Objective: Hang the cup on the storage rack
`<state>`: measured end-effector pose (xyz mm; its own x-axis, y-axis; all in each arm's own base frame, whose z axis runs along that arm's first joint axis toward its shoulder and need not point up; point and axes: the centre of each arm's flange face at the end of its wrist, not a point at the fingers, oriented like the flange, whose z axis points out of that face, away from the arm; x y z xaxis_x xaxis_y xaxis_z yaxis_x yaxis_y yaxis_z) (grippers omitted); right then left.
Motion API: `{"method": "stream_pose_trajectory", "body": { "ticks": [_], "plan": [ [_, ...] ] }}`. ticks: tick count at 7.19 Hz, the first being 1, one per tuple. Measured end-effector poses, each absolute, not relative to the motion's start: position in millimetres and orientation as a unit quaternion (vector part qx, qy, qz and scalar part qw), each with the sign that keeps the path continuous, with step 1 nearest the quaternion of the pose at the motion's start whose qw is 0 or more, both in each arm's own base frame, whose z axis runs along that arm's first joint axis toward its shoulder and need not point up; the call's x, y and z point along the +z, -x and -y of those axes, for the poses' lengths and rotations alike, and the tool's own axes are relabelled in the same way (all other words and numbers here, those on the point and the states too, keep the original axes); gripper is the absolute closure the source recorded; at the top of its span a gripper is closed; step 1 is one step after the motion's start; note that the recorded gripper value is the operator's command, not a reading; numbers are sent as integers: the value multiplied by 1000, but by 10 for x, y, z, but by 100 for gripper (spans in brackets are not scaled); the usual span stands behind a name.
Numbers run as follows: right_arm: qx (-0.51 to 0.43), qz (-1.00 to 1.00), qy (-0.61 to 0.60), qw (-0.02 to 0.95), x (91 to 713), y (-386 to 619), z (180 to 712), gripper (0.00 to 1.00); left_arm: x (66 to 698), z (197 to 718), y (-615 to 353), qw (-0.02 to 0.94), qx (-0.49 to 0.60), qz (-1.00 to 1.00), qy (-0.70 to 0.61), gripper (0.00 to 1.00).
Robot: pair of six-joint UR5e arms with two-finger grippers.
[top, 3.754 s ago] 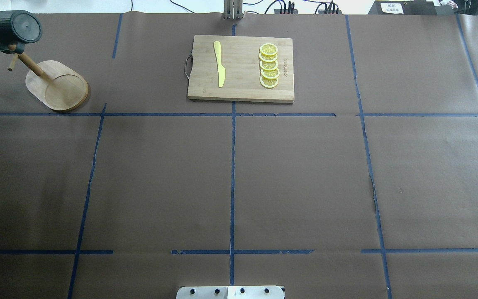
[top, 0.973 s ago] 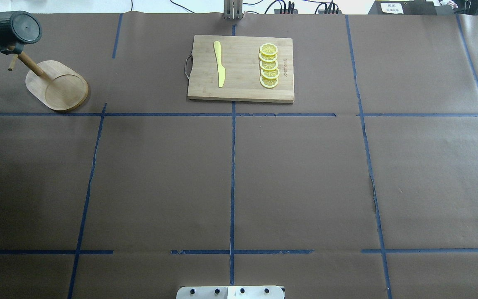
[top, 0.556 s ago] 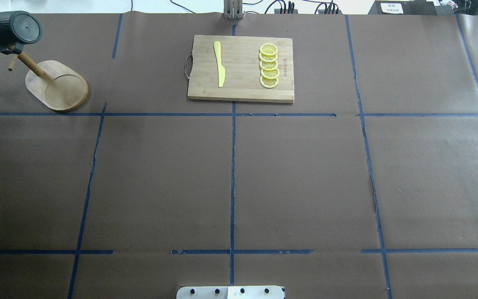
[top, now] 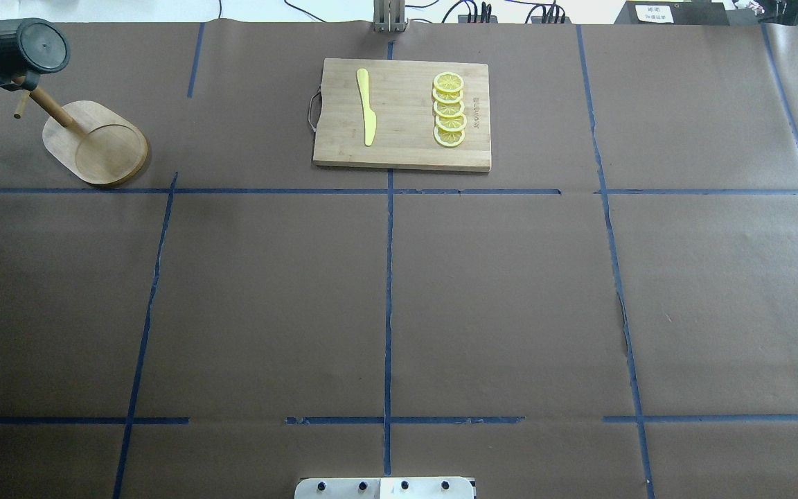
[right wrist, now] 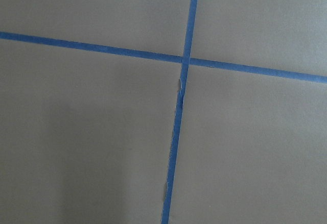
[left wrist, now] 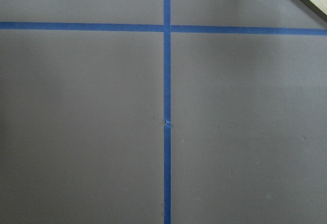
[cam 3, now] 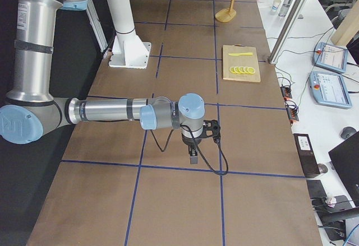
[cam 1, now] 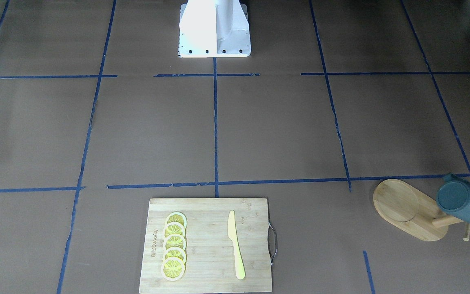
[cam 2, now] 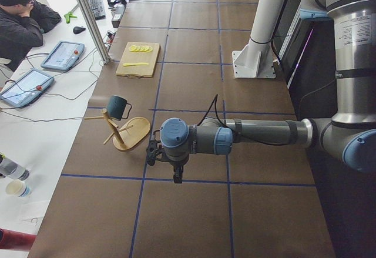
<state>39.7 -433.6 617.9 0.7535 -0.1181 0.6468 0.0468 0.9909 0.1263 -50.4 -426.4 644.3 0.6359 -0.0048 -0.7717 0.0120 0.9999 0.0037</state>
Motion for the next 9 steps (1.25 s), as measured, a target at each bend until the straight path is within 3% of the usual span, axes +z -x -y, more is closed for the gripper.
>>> {"method": "stream_pose_trajectory", "body": {
  "ticks": [9],
  "plan": [
    [-46,377,-31,924,6377,-367,4180,0,6592,4252,602,930,-9,-368,-1,0]
  ]
}}
